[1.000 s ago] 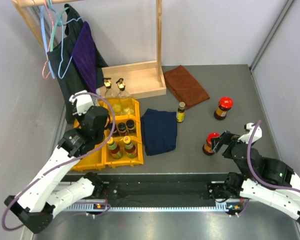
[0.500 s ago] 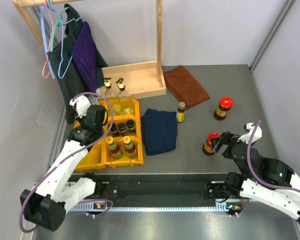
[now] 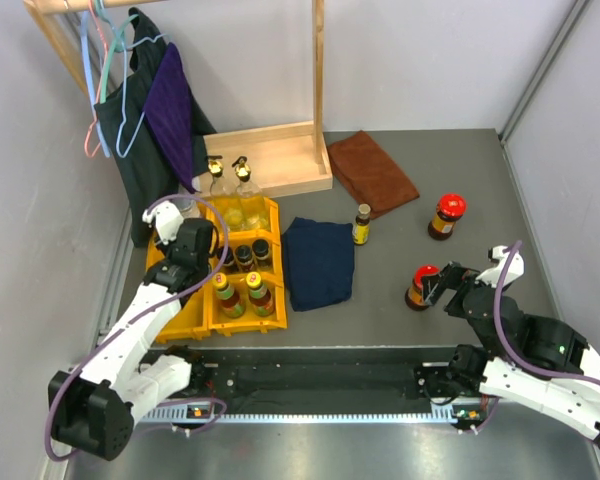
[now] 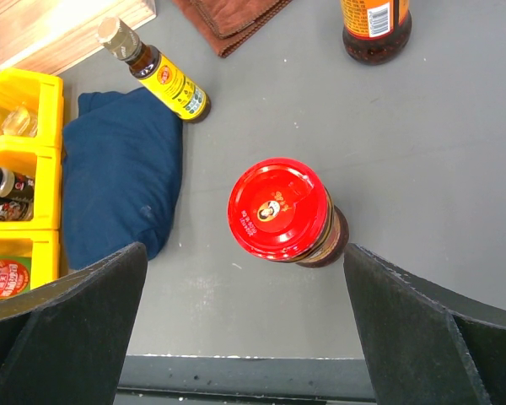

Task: Organize the condiment bottles
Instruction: Place the bottle in the storage box.

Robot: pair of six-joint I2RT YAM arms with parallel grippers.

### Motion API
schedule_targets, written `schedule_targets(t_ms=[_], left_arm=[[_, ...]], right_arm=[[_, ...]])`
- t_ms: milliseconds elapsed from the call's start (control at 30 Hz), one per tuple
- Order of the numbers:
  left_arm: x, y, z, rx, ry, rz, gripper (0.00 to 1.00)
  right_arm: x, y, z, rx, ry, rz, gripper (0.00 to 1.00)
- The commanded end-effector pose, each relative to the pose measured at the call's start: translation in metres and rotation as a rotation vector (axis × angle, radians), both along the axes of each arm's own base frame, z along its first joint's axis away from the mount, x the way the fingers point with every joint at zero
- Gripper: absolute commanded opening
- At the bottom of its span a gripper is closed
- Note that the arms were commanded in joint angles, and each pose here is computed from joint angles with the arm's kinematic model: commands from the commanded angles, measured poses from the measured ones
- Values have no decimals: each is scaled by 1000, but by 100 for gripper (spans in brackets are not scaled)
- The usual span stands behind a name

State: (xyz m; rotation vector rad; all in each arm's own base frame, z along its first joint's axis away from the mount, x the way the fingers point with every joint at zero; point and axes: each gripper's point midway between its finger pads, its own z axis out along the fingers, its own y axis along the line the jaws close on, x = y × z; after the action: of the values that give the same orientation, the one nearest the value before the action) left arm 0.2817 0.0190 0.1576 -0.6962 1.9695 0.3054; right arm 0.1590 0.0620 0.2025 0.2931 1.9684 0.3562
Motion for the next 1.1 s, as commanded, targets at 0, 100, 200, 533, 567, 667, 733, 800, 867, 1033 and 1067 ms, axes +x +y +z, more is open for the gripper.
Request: schedule_targets(t_ms=[0, 100, 200, 533, 567, 667, 733, 800, 867, 1033, 1067], left_arm=[[15, -8, 8, -77, -123, 2, 5], [12, -8, 3, -82, -115, -2, 13], [10, -8, 0, -79, -103, -7, 22], [4, -5, 23, -83, -155, -13, 80], [4, -5, 30, -84, -167, -13, 84], [0, -4, 46, -80, -187, -22, 93], [0, -6, 59, -82, -205, -41, 98], [-1, -12, 70, -94, -221, -97, 99], [1, -24, 92, -110, -279, -190, 99], [0, -68, 139, -187, -386, -464, 98], [0, -75, 147, -195, -404, -501, 98]], right_arm=[[3, 1, 4, 0, -17, -8, 99], [3, 1, 4, 0, -17, -8, 99], [3, 1, 4, 2, -17, -9, 99], [2, 2, 4, 7, -12, -3, 99], [2, 2, 4, 10, -12, -2, 99], [2, 2, 3, 7, -10, 0, 99], [2, 4, 5, 12, -13, 5, 99], [2, 5, 3, 3, -12, 15, 99], [3, 8, 3, 0, -12, 28, 99], [4, 13, 0, -28, 7, 42, 99], [4, 14, -1, -33, 9, 46, 99]])
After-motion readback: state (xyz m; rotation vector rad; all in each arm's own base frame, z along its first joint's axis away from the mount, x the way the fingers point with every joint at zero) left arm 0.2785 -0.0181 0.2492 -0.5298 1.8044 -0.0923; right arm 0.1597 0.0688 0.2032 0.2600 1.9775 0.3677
